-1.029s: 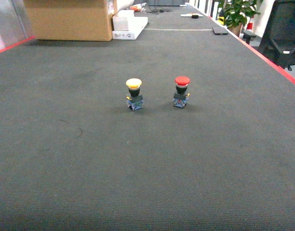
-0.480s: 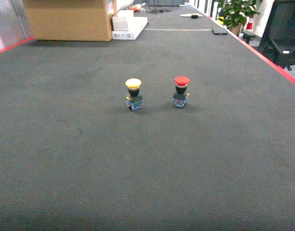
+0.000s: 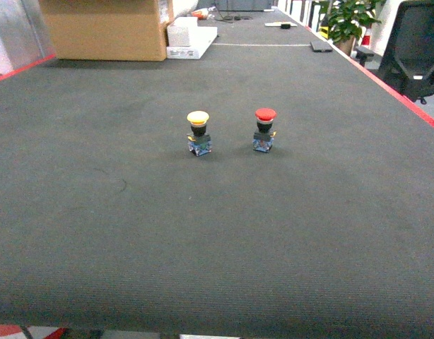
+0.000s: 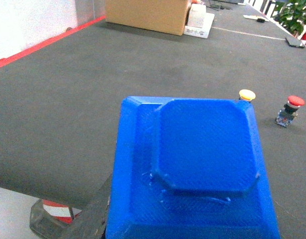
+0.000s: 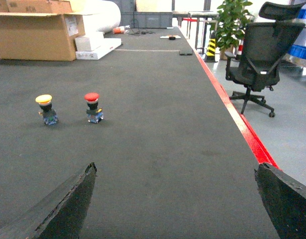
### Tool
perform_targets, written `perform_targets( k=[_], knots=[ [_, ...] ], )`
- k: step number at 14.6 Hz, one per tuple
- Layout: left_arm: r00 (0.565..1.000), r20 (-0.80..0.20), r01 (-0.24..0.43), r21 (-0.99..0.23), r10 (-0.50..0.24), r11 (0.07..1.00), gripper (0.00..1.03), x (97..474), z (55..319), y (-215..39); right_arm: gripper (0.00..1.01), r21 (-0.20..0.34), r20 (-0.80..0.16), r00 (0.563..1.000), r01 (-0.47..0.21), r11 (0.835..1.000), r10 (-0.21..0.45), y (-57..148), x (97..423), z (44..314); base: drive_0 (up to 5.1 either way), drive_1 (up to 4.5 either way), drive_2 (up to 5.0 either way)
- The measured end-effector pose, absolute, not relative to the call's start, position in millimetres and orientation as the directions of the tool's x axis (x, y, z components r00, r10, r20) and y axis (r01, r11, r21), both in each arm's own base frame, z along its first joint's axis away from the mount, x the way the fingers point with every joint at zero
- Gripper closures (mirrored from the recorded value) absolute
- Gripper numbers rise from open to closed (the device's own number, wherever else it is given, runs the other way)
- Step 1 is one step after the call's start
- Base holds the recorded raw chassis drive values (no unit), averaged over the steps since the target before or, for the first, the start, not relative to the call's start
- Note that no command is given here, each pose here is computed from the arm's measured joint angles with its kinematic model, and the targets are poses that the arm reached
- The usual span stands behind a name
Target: Pick blue part to blue bin on bottom shelf
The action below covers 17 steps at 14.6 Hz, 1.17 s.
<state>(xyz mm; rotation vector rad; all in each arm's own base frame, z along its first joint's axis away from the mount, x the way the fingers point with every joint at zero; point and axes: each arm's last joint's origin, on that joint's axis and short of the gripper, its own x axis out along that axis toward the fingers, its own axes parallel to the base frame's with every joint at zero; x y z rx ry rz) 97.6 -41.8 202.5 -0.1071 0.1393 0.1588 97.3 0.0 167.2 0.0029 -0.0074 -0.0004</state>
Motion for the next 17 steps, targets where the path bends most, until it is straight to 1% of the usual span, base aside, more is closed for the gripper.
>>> perform_targets(
  k=[3,17],
  knots=[
    [0.977,-0.148,-0.166,-0.093,0.152,0.982,0.59,97.7,202.2,-41.8,0.03,0.003,0.0,1.0,0.0,1.0,0.0,0.0,97.3,166.4,-0.4,-0.42,-0.4],
    [0.977,-0.148,-0.166,-0.094,0.151,0.982,0.59,97.7,202.3,-41.9,0.03,0.003,0.001,1.0,0.0,1.0,0.0,0.0,97.3,166.5,-1.7,-1.69,-1.7]
  ],
)
